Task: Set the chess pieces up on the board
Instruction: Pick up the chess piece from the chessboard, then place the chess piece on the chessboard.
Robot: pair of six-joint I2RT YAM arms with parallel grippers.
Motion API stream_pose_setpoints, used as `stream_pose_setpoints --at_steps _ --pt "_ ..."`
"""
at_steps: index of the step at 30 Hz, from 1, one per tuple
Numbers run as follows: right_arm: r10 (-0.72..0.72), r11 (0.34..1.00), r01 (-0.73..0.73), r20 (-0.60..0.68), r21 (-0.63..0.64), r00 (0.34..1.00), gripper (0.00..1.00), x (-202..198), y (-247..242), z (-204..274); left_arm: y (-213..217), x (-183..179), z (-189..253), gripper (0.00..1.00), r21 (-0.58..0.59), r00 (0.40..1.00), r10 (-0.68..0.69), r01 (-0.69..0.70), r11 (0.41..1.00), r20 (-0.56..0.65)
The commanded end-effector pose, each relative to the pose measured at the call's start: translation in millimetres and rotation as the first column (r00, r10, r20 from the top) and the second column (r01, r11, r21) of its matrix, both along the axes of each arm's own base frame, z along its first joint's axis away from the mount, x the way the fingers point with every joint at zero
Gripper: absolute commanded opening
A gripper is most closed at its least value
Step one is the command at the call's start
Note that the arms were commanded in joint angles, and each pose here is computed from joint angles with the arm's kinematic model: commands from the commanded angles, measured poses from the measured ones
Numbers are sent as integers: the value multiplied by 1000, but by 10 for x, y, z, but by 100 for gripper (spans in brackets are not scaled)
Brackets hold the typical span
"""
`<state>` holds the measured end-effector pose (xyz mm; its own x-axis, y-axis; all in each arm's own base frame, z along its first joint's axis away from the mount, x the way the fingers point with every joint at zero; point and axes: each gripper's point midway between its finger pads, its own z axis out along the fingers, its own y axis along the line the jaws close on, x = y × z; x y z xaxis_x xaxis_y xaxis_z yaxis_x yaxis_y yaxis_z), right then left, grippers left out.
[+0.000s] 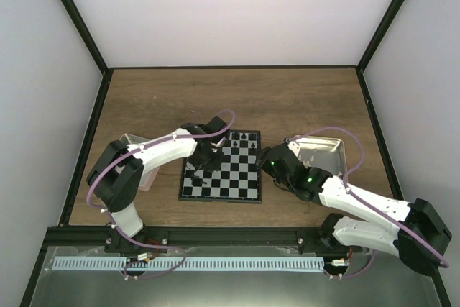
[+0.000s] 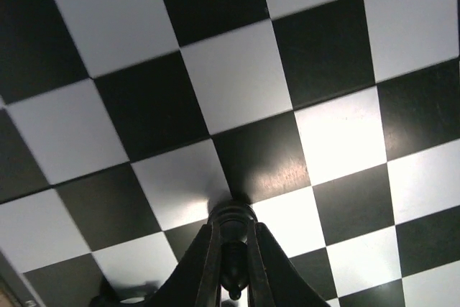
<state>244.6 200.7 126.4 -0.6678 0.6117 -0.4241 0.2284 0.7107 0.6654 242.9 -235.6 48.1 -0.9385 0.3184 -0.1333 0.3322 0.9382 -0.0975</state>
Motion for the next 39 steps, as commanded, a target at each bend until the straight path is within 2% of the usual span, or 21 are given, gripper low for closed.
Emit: stream_pose_setpoints --at_steps 1,9,17,27,39 --pt "-41 999 42 27 -21 999 62 32 -108 22 -4 315 300 5 22 992 14 -17 1000 122" --pt "-43 999 44 29 -22 999 62 16 -134 11 102 852 643 5 49 977 50 -62 997 205" --pt "-53 998 53 36 -23 998 62 3 -176 3 148 1245 542 6 49 978 75 -86 995 194" --pt "-59 997 61 42 -36 997 62 3 -208 8 79 1443 175 6 82 984 58 -73 994 166" --pt "-63 996 66 46 -63 997 62 3 -250 7 91 1517 -50 9 117 987 51 -69 991 151"
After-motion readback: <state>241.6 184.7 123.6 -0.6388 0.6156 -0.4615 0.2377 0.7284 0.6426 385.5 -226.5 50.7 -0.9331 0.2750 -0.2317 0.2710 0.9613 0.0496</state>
